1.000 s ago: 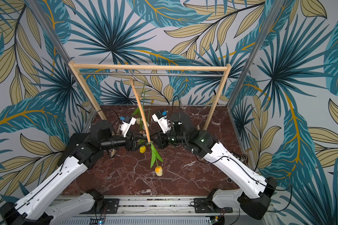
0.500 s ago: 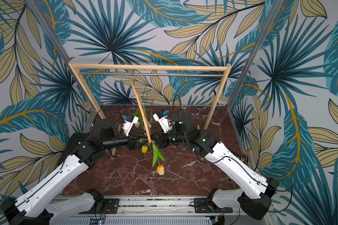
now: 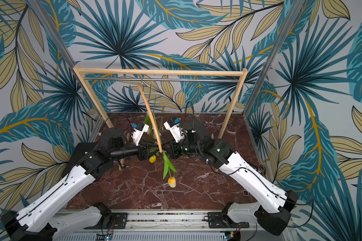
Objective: Dry the flowers on a clothes hanger
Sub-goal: Open the clamp at the hanger.
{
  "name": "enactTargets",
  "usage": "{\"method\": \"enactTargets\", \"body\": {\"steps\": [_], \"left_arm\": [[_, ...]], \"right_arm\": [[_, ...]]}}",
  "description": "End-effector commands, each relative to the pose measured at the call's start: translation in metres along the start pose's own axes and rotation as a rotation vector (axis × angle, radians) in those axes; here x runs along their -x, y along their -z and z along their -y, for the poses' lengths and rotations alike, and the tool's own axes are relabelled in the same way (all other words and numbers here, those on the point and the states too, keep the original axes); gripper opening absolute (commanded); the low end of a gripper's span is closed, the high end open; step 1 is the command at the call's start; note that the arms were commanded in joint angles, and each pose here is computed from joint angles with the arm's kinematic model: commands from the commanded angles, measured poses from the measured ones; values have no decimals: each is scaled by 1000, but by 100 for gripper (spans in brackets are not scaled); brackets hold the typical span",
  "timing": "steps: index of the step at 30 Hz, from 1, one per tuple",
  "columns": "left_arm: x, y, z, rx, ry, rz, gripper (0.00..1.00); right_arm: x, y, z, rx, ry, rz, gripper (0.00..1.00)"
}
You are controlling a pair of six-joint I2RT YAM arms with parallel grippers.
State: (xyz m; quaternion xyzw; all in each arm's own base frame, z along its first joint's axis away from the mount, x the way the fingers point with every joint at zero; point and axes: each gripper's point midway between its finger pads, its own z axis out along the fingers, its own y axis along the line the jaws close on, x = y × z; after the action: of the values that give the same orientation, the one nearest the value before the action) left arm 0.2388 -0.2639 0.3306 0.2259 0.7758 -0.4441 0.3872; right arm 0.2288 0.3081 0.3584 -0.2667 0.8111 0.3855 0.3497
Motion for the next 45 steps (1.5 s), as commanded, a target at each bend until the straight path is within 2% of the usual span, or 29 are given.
{"method": "enactTargets", "body": {"steps": [1, 10, 19, 35, 45], "left_arm": [[27, 11, 19, -29, -66, 81, 49], [30, 14, 21, -31, -65, 103, 40], [21, 14, 19, -44, -21, 109, 33], [12, 5, 24, -129, 93, 141, 27], [13, -12, 36, -138, 82, 112, 21]], "right_arm": [[0, 6, -3, 8, 7, 11, 0], [0, 9, 0, -8, 2, 26, 0], [0, 19, 30, -164, -43, 104, 0], [-43, 22, 44, -160, -179, 103, 0], [-54, 25, 42, -135, -191, 94, 0]]}}
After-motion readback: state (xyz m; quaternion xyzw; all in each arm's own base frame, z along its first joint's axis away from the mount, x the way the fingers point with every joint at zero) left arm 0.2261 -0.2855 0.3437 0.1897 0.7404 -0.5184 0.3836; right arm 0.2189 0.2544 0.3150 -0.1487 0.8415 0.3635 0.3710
